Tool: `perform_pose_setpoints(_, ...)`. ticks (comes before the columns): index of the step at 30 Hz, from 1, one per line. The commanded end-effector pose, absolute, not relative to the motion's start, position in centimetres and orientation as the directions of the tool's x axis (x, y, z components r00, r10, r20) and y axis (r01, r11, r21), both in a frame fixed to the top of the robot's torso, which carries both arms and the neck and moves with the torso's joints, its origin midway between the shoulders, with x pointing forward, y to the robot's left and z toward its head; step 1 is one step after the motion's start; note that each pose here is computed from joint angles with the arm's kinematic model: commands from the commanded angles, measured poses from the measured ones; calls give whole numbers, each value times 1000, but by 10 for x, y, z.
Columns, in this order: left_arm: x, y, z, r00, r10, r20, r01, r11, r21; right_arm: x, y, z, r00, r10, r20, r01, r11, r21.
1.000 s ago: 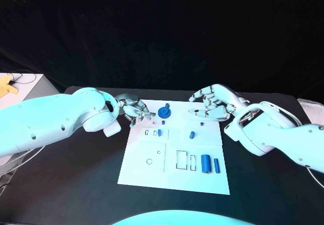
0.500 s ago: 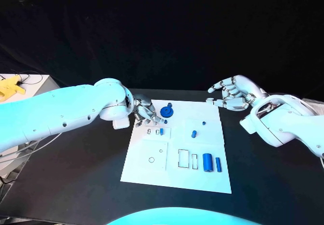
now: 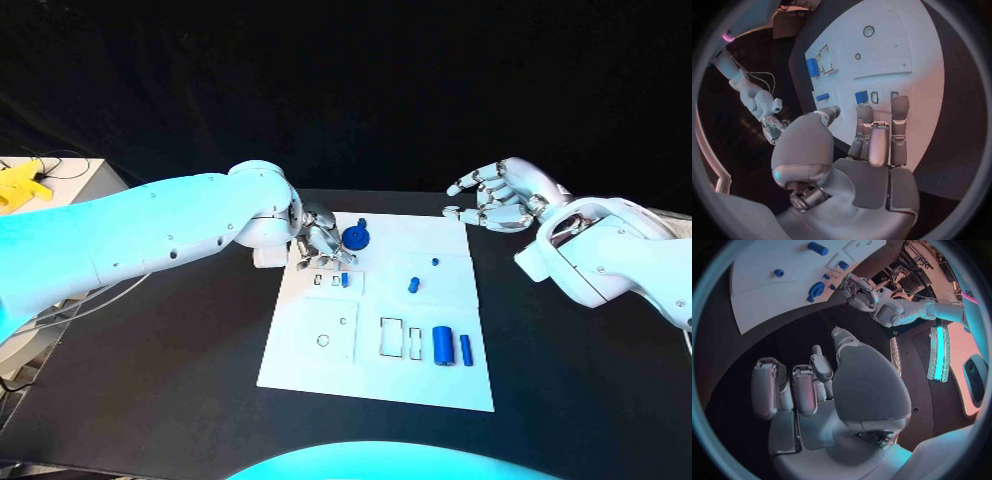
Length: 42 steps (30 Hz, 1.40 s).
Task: Assemble the parts on the task board
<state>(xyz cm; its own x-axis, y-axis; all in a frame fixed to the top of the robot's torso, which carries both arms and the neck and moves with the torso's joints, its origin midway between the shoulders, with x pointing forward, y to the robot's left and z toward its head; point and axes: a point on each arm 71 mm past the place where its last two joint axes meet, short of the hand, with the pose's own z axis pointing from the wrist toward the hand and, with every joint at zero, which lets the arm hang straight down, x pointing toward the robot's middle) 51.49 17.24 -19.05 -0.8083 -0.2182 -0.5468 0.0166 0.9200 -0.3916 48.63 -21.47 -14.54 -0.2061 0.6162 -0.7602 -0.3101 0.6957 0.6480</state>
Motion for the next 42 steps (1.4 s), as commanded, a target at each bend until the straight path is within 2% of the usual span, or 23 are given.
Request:
perform_pose_setpoints(1, 515, 171, -192, -828, -178, -532, 33, 931, -363, 486, -213, -147, -236, 612, -755, -303, 692, 656)
perform_pose_setpoints(42, 517, 159, -205, -840, -124, -528, 58, 947, -316, 487, -209, -147, -241, 616, -750, -303, 686, 661)
